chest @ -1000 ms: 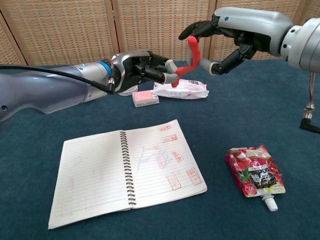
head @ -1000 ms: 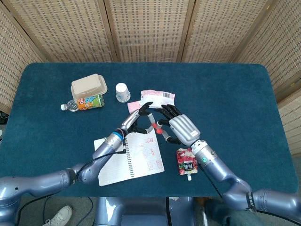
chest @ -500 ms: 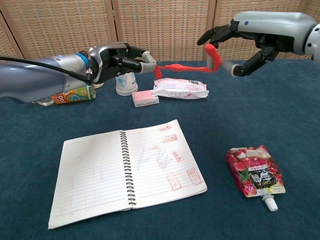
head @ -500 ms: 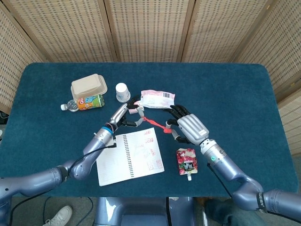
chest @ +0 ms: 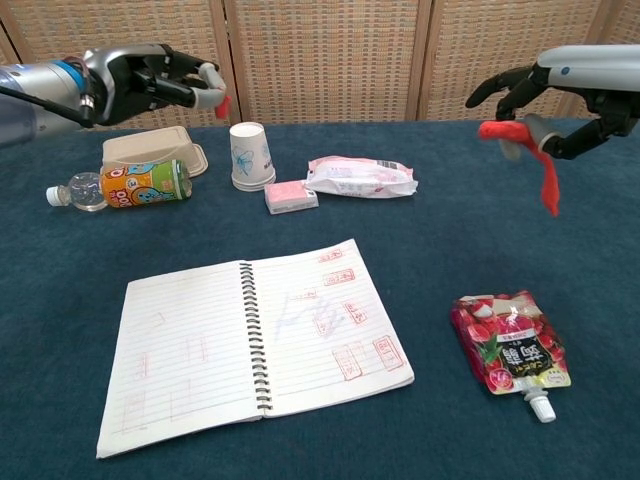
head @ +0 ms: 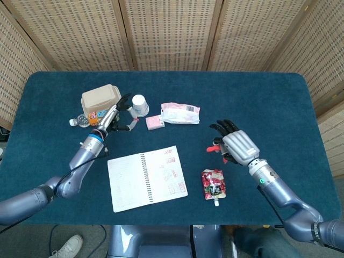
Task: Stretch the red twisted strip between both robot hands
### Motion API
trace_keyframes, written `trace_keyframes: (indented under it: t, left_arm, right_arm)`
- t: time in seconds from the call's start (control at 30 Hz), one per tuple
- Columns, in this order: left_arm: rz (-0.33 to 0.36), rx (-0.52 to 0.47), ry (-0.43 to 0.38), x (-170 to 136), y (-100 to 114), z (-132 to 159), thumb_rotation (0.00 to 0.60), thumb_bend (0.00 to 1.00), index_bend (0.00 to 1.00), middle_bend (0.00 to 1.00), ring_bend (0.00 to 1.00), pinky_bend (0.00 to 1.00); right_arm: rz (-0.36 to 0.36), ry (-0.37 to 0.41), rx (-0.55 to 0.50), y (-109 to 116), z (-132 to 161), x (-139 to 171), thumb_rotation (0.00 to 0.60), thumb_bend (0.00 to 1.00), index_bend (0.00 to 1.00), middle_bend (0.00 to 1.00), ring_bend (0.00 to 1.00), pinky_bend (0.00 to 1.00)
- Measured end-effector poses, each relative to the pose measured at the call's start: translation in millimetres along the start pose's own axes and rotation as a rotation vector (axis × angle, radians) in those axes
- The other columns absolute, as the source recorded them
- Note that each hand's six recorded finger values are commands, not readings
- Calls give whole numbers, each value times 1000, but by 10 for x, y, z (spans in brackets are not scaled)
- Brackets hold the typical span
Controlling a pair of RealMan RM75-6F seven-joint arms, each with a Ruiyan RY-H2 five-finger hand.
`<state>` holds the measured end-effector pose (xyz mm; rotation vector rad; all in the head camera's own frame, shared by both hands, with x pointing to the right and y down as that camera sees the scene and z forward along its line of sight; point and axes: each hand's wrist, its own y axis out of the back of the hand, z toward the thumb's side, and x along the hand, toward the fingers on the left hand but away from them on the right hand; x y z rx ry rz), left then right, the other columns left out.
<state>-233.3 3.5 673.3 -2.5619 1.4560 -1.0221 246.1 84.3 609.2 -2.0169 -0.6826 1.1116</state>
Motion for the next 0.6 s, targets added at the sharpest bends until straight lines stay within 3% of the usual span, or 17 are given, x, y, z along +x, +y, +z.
trace_keyframes:
  t: [0.27, 0.5, 0.6]
  left_arm:
    - [32, 253, 24, -210, 527, -63, 600, 576, 703, 0, 0, 0]
    - [41, 570, 76, -622, 1026, -43, 600, 576, 709, 0, 0, 0]
    - [64, 635, 99, -812, 1158, -86, 600, 577, 710, 0, 0, 0]
  right_arm:
    - [4, -36, -26, -5, -85, 60, 600, 842, 980, 174, 0, 0]
    - [13, -44, -58, -66, -44, 83, 600, 843, 980, 172, 0, 0]
    - [17, -43, -61, -110, -24, 96, 600, 842, 980, 172, 0, 0]
